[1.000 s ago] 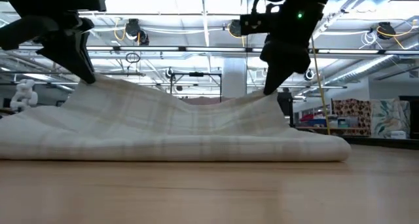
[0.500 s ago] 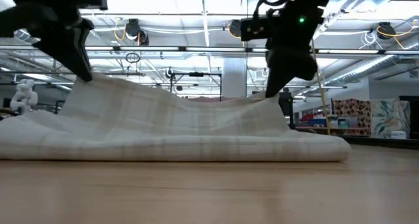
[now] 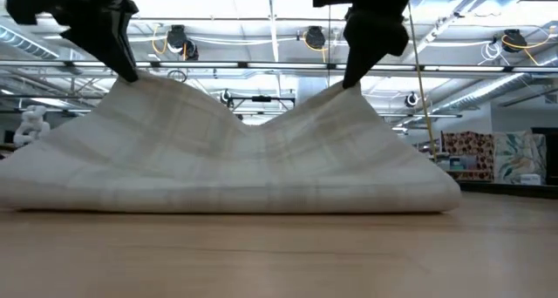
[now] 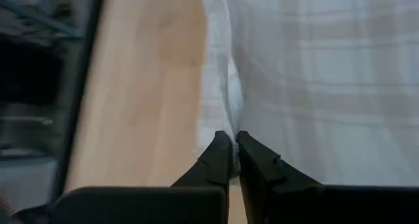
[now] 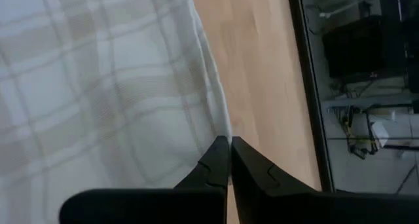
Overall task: Roll towel
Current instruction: Roll the towel
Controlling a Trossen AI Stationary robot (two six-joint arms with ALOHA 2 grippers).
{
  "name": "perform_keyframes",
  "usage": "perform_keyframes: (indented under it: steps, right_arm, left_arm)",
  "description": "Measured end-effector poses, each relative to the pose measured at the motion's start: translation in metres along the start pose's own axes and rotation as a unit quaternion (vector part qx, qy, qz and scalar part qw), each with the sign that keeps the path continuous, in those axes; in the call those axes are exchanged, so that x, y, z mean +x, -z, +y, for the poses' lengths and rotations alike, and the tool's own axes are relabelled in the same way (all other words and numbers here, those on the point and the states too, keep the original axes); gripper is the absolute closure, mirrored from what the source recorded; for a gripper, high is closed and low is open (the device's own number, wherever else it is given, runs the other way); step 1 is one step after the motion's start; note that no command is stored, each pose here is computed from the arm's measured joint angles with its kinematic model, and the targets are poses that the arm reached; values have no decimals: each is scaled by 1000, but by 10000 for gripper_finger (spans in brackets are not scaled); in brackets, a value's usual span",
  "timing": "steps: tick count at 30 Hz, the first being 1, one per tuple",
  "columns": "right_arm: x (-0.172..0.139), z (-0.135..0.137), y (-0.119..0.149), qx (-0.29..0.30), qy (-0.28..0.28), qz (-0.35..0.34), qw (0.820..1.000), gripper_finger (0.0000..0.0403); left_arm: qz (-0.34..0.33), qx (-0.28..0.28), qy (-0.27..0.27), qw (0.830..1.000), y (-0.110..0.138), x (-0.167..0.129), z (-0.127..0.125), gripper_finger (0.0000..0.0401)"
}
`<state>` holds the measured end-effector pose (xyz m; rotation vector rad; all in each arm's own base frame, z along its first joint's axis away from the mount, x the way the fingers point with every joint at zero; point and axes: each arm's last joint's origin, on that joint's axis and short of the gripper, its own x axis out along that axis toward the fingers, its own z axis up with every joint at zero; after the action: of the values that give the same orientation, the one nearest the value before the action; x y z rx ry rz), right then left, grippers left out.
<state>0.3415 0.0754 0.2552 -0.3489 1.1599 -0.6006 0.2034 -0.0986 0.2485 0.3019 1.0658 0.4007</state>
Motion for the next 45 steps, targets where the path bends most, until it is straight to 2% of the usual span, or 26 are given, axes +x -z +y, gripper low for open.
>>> perform_keyframes:
  steps: [4,13,23,35,45]
  right_arm:
    - [8,-9,-3,20,17,8,1000,403]
    - [23,-22,-7,50,15,26,998,403]
    - [51,-22,0,58,20,33,998,403]
    - [80,-30,1,61,23,20,998,403]
    - [106,-40,8,72,32,24,997,401]
  left_arm:
    - [-3,-9,-44,999,3,0,4,383]
    - [-11,-38,-44,998,1,2,2,383]
    - [0,-3,-102,995,-1,19,-9,383]
    - [70,13,-152,986,-5,60,-17,383]
    - [104,-19,-154,982,-5,74,-16,383]
